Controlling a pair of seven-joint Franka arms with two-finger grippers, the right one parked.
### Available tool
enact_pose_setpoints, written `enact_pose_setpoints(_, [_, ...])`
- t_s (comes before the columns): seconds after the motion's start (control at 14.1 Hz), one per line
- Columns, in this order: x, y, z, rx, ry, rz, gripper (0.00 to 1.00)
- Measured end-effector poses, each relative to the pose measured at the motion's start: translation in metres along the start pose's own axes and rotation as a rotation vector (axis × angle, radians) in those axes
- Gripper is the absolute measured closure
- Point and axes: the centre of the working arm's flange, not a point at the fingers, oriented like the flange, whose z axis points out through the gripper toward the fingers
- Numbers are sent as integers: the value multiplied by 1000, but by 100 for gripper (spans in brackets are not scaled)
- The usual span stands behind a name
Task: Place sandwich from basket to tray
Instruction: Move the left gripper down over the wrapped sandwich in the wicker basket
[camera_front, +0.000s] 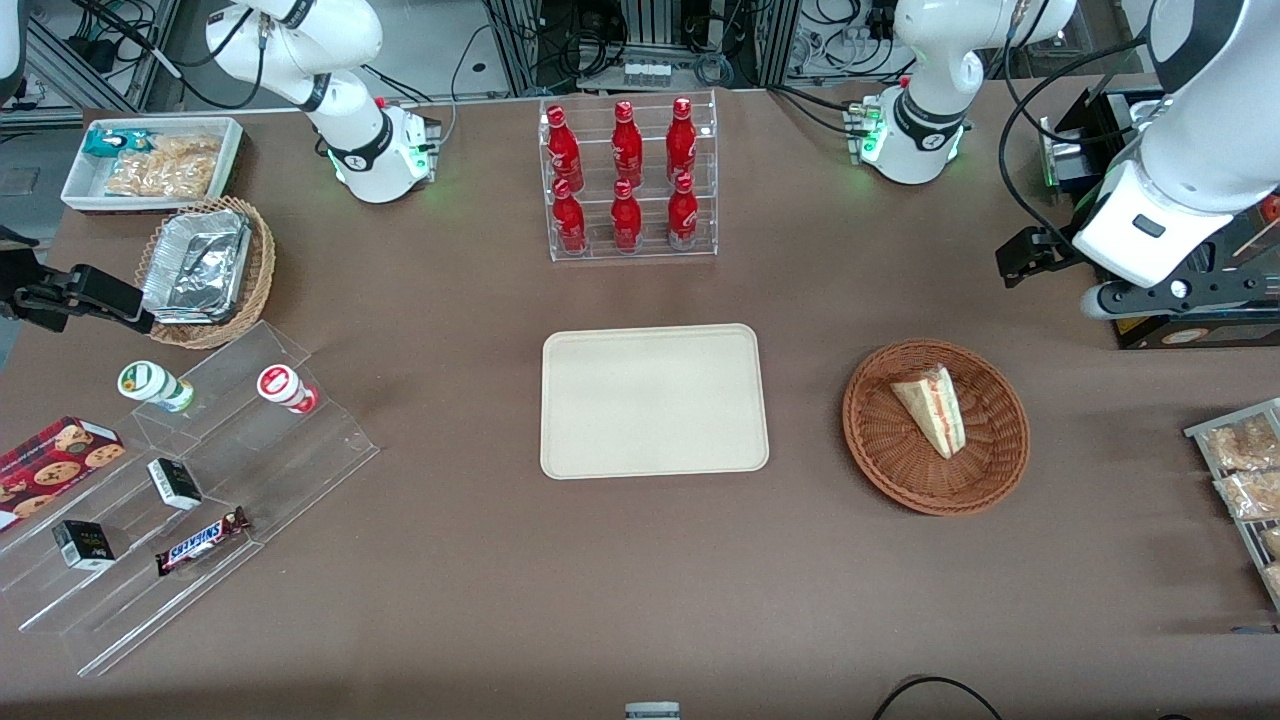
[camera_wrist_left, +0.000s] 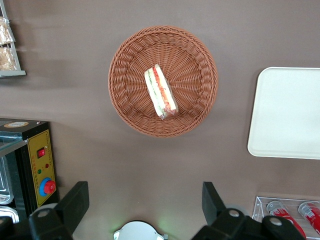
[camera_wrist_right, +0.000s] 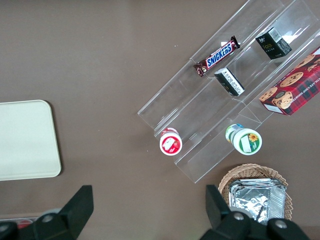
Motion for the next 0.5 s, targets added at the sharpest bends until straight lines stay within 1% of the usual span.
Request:
enact_pose_setpoints(0.07, [0,1,0,-7,-2,1,0])
enact_pose_setpoints(0.21, [-1,5,1,-40,-12,6,0])
enact_pose_setpoints(0.35, [-1,6,6,-42,-25,7,0])
enact_pose_setpoints(0.5, [3,6,22,-37,-51,5,0])
